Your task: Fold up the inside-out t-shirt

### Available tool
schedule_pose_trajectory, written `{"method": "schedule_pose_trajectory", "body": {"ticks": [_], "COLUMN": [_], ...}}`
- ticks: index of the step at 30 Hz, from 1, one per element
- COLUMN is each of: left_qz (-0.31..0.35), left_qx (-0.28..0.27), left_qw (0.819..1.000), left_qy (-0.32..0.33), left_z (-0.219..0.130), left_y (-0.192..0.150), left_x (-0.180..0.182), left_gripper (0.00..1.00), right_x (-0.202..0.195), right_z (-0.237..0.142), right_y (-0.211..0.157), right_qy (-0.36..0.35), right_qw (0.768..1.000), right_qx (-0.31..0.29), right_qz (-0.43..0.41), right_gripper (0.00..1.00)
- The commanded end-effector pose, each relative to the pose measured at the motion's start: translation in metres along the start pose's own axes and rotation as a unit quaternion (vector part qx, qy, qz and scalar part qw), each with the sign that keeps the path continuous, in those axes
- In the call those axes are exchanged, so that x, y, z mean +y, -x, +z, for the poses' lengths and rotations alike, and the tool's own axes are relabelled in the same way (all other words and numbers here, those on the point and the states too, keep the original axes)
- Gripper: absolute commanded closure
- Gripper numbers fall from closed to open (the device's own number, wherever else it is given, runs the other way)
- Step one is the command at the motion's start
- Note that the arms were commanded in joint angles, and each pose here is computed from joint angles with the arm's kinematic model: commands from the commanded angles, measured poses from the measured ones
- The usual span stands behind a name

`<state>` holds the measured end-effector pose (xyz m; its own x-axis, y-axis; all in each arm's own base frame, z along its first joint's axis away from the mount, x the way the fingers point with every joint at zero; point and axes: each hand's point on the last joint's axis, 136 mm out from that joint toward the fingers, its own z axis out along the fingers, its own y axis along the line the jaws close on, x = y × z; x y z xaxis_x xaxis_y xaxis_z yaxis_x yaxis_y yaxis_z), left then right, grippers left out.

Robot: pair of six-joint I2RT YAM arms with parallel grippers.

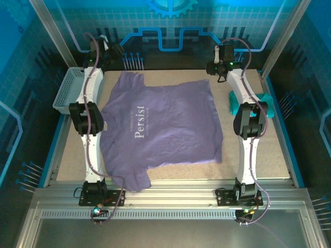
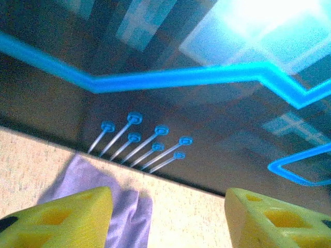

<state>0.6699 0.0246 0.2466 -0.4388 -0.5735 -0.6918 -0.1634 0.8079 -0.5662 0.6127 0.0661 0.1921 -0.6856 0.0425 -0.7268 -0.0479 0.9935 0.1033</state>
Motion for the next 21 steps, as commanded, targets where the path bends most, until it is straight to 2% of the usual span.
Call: {"method": "schedule_pose_trajectory", "body": {"ticks": [1, 5, 8, 12, 16, 21], "left_qz": [-0.030, -0.077, -0.095, -0.091, -0.041, 0.076], "left_qx": [-0.013, 0.000, 0.022, 0.095, 0.167, 0.246], "left_qw": [0.999, 0.996, 0.992, 0.986, 0.977, 0.958], "left_qy": [-0.029, -0.049, -0.074, -0.098, -0.124, -0.124], "left_z": [-0.068, -0.116, -0.146, -0.171, -0.195, -0.223], "left_y": [0.011, -0.043, -0.098, -0.188, -0.264, -0.354], "left_x": [-0.042, -0.045, -0.051, -0.061, -0.079, -0.080], "left_gripper": [0.39, 0.39, 0.38, 0.38, 0.38, 0.37], "right_x": [0.017, 0.025, 0.031, 0.021, 0.005, -0.011], "right_z": [-0.061, -0.092, -0.114, -0.148, -0.174, -0.182], "right_y": [-0.017, -0.106, -0.188, -0.279, -0.332, -0.362], "right_qy": [0.012, 0.016, 0.022, -0.015, -0.056, -0.096], "right_qw": [1.000, 0.995, 0.986, 0.970, 0.959, 0.951], "right_qx": [0.017, 0.094, 0.163, 0.240, 0.269, 0.280], "right_qz": [-0.011, 0.016, 0.036, 0.043, 0.062, 0.092], "right_gripper": [0.61, 0.59, 0.54, 0.52, 0.51, 0.50]}}
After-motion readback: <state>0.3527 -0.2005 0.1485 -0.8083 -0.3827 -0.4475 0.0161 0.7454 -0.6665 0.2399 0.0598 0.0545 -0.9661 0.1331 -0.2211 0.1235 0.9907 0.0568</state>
